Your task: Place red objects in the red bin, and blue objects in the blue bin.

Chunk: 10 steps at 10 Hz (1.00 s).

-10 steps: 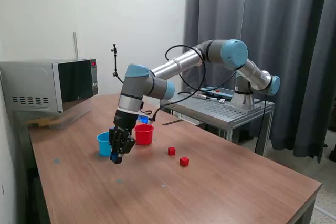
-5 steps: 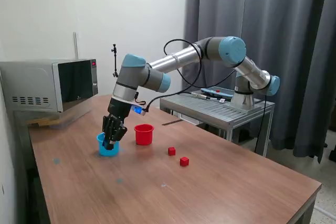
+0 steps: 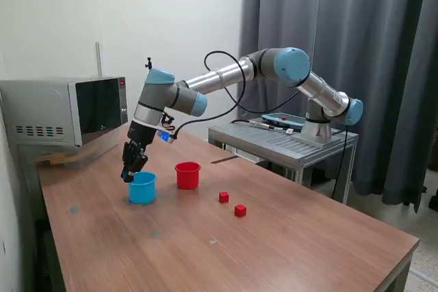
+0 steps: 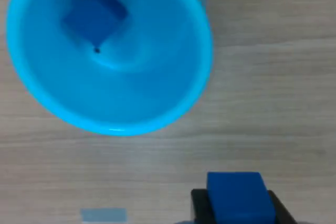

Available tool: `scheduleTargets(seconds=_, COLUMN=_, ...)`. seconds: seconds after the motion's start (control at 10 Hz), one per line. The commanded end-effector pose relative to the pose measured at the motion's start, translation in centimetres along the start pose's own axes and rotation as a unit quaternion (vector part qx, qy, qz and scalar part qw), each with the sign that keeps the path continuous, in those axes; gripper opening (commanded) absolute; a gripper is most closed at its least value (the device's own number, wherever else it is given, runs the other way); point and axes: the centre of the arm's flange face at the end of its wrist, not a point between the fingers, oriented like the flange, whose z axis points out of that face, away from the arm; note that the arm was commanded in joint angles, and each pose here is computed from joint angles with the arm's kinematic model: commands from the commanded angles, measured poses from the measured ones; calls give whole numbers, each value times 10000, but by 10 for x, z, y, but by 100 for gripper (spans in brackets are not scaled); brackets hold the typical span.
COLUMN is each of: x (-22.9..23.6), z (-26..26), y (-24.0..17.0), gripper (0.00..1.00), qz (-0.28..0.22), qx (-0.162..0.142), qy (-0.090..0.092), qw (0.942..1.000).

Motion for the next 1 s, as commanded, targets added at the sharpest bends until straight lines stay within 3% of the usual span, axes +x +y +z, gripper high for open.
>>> scheduleTargets(seconds=0.0, x=-6, z=-2, y=-2, gripper=0, qz=32, qx=32, qy=-28, qw=10000)
scheduleTargets(seconds=0.2, x=-7, z=-20, y=-1, gripper=0, qz=31, qx=23, qy=-9, qw=10000)
scheduleTargets(seconds=0.4, x=-20, z=-15, y=-18, gripper=0, qz=117, qx=426, qy=5, qw=9990)
scheduleTargets(seconds=0.6, x=-22, z=-9, y=-23, gripper=0, qz=129, qx=624, qy=38, qw=9980)
scheduleTargets(seconds=0.9, x=-49, z=-11, y=-21, gripper=0, qz=258, qx=604, qy=-12, qw=9978)
